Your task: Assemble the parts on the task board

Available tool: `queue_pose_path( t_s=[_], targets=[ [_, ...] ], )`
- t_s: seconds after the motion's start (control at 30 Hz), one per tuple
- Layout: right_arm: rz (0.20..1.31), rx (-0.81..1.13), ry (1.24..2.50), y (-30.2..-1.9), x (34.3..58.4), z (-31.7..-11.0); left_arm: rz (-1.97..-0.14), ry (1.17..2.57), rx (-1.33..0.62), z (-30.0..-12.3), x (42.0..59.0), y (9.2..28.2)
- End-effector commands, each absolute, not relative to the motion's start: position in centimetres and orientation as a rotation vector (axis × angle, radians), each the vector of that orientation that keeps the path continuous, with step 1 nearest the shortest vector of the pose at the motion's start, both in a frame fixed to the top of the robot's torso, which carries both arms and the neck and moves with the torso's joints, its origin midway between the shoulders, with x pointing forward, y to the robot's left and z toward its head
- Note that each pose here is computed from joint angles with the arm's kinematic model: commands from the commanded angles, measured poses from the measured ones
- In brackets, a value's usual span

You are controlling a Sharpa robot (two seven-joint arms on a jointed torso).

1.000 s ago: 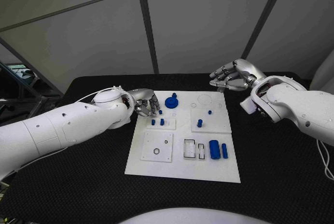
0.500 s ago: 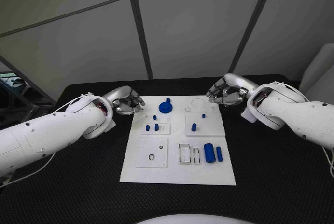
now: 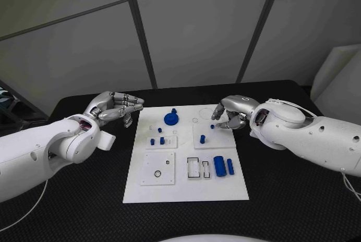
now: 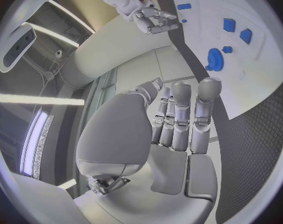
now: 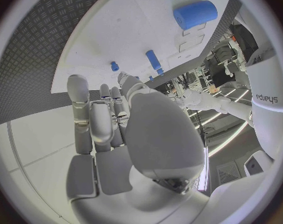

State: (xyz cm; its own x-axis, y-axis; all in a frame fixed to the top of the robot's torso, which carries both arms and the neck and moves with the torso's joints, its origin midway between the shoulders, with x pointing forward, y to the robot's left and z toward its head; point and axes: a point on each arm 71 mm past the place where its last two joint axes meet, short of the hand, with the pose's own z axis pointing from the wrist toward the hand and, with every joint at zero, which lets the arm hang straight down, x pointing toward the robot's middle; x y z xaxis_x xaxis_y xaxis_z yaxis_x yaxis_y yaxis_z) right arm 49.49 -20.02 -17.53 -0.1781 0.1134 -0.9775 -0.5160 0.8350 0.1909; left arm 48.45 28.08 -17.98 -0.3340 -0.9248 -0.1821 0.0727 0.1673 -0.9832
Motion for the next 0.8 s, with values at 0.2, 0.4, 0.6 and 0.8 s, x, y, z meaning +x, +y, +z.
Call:
queue_pose_path(
  t_s=[0.2, 0.4, 0.6, 0.8],
  targets=[
    [0.481, -0.417, 1.676, -18.8, 49.4, -18.4, -1.523, 1.414, -0.973, -17.4, 48.0, 27.2],
    [0.473, -0.436, 1.681, -18.2, 49.3, -18.8, -1.525, 1.422, -0.980, -17.5, 47.9, 27.1],
    [0.465, -0.446, 1.688, -17.8, 49.4, -19.1, -1.525, 1.424, -0.982, -17.5, 47.9, 27.0],
    [0.445, -0.457, 1.725, -17.7, 49.5, -19.6, -1.524, 1.429, -0.985, -17.5, 47.9, 26.9]
  ],
)
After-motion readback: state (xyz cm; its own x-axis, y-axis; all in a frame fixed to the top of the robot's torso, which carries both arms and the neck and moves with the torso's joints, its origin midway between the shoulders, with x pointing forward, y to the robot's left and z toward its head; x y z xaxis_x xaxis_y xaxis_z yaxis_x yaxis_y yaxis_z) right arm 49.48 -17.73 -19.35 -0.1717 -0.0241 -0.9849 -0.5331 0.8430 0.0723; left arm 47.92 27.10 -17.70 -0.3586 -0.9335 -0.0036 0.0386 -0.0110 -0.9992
